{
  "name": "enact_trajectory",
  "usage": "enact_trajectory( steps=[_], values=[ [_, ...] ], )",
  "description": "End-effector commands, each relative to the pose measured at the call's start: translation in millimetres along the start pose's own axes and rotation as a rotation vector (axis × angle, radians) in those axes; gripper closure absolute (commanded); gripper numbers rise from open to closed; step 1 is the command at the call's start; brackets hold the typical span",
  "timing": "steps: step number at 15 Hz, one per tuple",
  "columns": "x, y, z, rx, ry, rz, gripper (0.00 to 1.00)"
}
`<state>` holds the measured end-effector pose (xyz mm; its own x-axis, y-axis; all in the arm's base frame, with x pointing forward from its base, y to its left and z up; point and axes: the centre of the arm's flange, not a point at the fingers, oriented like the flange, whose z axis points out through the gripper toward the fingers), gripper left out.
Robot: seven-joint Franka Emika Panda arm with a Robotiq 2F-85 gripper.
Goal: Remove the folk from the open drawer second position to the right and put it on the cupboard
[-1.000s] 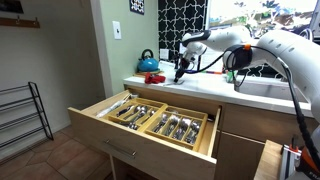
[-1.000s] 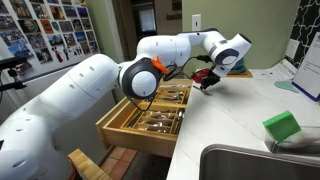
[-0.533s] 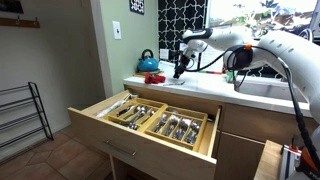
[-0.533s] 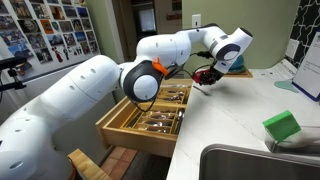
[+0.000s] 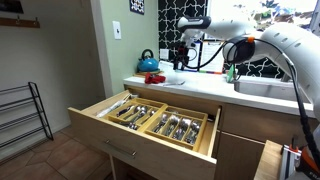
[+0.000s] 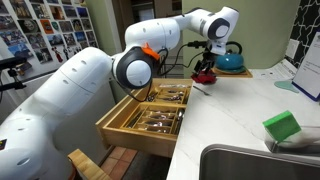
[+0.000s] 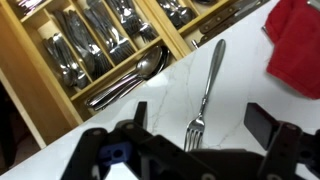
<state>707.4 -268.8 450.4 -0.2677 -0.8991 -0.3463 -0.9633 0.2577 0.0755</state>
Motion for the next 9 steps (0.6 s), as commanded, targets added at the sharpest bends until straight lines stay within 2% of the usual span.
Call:
enact_trajectory(
  steps=[1,9],
  values=[
    [-17,81,-6,-0.1,0.093,-0.15,0.0],
    [-54,143,-46,-0.327,0.21,-0.494,0.0]
  ],
)
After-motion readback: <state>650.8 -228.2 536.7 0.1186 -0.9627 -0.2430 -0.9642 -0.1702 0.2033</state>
